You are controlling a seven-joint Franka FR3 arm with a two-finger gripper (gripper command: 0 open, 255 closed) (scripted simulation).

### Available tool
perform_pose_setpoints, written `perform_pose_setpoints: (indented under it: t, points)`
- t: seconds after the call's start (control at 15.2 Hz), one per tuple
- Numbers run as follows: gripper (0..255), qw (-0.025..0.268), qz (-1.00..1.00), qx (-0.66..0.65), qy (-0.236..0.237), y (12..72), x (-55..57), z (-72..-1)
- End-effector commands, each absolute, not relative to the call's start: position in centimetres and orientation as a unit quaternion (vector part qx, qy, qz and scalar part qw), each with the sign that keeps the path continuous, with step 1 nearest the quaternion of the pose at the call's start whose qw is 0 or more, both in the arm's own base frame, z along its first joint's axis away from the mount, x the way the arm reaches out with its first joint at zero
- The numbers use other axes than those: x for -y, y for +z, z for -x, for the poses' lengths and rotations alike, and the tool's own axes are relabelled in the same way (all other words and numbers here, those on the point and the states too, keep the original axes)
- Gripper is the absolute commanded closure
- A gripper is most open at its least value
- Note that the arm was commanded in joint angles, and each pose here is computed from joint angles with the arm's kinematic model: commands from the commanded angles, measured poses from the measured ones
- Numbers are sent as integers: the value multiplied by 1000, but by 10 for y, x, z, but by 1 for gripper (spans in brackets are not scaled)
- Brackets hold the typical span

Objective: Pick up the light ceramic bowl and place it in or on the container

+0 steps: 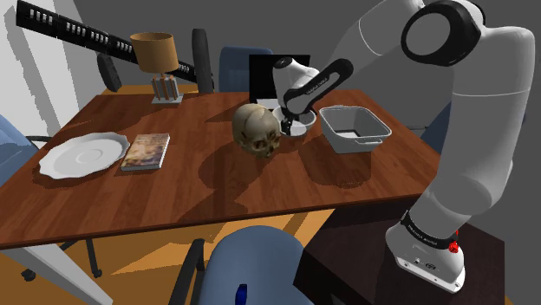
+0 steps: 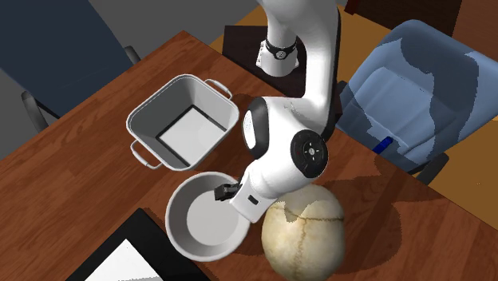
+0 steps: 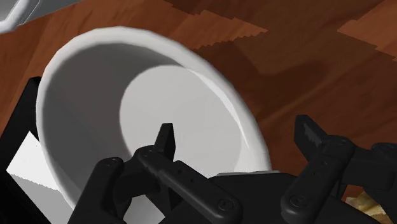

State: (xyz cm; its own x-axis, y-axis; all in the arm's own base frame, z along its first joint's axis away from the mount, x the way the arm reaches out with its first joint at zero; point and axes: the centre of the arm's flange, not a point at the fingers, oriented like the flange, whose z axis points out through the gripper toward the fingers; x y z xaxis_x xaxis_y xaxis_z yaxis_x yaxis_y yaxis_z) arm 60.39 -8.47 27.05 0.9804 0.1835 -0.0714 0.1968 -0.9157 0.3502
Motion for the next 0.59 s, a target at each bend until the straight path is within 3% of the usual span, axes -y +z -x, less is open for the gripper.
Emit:
perform_pose_setpoints:
  t: [0.0, 0.26, 0.33, 0.53]
  points:
    - [0, 166, -979, -115, 28, 264, 68, -613]
    - [0, 166, -979, -115, 28, 264, 68, -613]
    - [255, 167, -979, -115, 28, 272, 63, -612]
    - [255, 167, -979, -115, 28, 270, 64, -602]
